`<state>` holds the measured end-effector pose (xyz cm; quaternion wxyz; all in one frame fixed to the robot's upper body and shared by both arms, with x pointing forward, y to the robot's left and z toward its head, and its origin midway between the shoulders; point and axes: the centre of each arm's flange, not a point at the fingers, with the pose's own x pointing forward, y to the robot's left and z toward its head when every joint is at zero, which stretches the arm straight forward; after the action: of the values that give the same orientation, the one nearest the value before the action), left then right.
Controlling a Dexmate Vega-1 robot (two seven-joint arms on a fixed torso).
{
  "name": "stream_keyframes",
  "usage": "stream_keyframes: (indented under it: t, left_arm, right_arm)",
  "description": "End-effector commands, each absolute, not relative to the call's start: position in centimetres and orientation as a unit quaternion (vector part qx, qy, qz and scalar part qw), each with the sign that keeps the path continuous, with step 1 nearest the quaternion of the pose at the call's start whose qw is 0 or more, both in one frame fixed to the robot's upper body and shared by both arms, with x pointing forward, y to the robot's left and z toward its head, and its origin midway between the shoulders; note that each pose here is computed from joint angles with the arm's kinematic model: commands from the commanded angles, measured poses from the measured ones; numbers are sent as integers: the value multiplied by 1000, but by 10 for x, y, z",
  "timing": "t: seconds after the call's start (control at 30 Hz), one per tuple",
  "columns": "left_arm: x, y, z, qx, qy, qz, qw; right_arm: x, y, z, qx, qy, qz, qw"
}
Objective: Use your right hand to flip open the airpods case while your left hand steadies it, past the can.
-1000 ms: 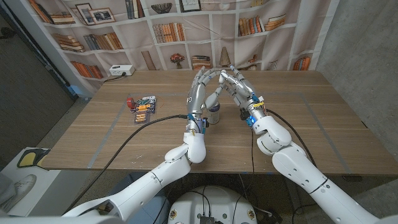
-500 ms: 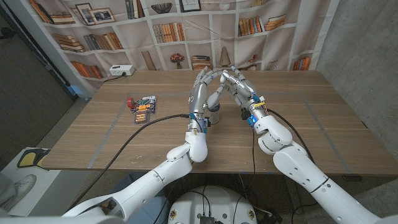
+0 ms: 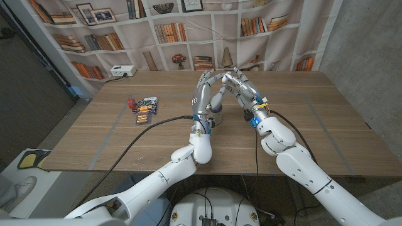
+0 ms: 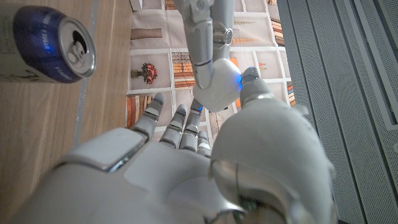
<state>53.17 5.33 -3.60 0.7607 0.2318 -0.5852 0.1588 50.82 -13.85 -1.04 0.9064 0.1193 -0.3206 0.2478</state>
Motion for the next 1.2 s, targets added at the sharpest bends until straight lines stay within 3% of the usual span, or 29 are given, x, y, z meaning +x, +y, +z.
stream_keyframes:
  t: [0.03,1.2]
  left_arm:
    - [530,49,-38,216,-589,159,762]
    - [533,58,-40,177,-580,169,777]
  right_arm:
    - [509,-136,-16,113,-313,253,909]
    - [515,-136,-19,82,-307,269,909]
